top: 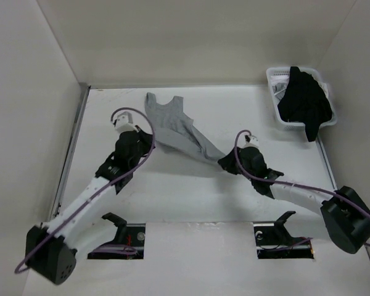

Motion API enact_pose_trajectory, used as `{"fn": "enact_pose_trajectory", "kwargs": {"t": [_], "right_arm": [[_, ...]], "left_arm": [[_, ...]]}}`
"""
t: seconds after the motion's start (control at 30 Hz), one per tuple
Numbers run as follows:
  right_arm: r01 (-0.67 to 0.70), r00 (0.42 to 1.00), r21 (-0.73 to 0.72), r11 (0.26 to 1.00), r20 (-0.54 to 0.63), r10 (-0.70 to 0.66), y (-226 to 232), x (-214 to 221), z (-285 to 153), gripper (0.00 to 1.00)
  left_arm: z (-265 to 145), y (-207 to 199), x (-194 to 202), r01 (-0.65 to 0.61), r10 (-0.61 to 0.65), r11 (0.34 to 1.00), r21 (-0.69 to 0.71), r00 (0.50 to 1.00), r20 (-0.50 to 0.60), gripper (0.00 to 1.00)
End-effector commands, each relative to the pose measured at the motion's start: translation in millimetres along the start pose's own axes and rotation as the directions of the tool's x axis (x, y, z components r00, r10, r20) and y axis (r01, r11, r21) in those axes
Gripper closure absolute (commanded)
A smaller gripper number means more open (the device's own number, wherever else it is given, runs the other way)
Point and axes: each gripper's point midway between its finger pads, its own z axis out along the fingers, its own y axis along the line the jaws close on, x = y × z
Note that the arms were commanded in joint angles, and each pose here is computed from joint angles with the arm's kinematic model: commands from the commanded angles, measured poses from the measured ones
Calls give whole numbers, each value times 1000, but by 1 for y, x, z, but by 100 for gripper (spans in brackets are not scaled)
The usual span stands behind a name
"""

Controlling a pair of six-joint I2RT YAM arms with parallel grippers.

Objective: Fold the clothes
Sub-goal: Flatten the tank top out

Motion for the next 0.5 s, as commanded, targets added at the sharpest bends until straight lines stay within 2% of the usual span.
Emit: {"fn": "enact_pose_trajectory", "kwargs": {"t": [0.0,0.1,0.17,0.23,0.3,0.47], "right_arm": [[160,957,-17,987,-242,-160,3,67,-25,75],[214,942,-24,977,-258,-213,7,71,-47,55],[200,959,-28,979,-200,-202,10,56,-57,50],[173,976,4,985,-134,-171,2,36,-59,49],[155,981,49,987,-123,-148,-11,28,-55,50],[200,959,118,973,-226,-170,-25,53,-38,54]], "left_arm": [[-34,59,12,87,-84,976,-199,996,25,100],[-49,88,24,159,-150,950,-268,987,53,100],[-50,99,33,186,-177,939,-290,983,57,100],[-49,103,37,204,-193,932,-299,979,65,100],[-46,101,38,207,-194,935,-289,978,72,100],[-40,91,34,201,-185,947,-249,979,85,100]]}}
